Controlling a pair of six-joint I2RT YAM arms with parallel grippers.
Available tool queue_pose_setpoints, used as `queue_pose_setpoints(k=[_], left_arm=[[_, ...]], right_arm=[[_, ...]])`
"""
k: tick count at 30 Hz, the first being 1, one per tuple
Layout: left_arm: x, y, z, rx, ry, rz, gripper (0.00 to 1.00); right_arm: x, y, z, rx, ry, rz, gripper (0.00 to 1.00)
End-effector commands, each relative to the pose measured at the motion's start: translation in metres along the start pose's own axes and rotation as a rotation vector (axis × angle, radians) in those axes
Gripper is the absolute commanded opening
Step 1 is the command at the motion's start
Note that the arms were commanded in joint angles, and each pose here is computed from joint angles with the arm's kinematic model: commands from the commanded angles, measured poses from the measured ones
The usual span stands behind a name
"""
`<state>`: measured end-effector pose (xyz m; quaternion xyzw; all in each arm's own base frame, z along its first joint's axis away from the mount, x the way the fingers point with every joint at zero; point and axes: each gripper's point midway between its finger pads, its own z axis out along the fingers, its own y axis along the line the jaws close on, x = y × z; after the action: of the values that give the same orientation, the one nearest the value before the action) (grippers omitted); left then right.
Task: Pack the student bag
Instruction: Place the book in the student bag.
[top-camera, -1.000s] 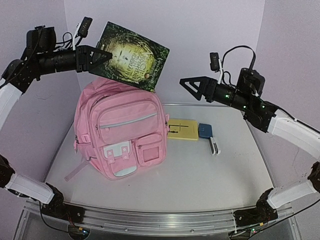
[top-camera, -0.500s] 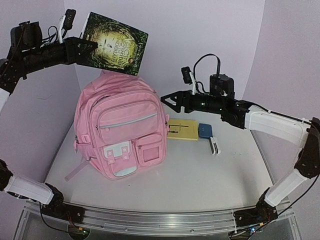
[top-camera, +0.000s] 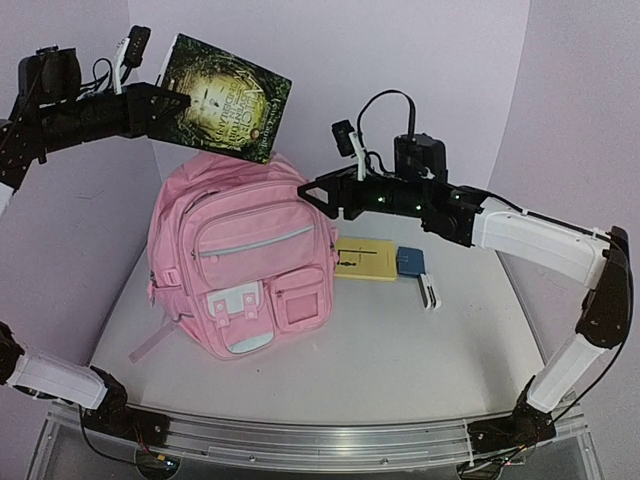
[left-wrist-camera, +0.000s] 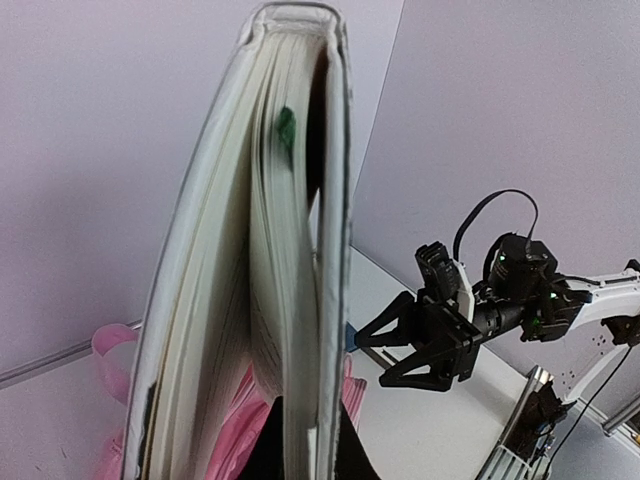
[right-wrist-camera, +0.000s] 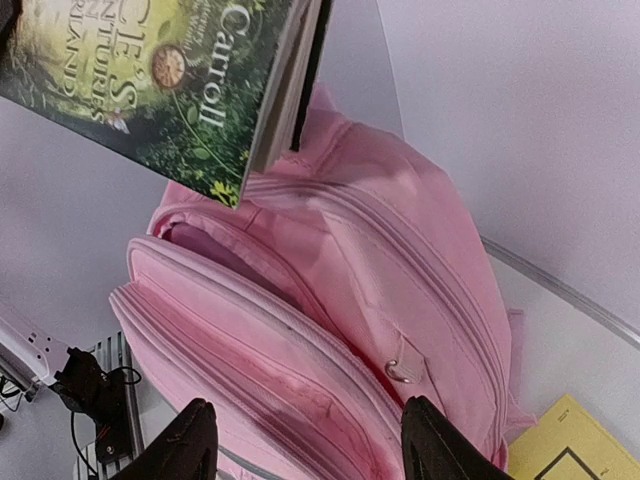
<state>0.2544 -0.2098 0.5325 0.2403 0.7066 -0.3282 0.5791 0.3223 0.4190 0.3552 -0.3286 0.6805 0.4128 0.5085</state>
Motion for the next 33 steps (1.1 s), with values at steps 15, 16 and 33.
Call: queue_pose_setpoints(k=[15,16,33], left_arm=[[-0.031,-0.015,-0.045,-0.012,-0.097,0.083,0.0],[-0.03,-0.015,-0.045,-0.01,-0.091,0.082,0.0],[-0.011,-0.001,-0.04,-0.074,-0.002,0.07,0.0]], right_arm=[[-0.007,0.015,0.051,-0.068,0.121,-0.196,0.55],[-0.005,0.017,0.052,-0.077,0.131,-0.198,0.54],[0.003,0.058,0.01,-0.234,0.148,-0.201,0.19]])
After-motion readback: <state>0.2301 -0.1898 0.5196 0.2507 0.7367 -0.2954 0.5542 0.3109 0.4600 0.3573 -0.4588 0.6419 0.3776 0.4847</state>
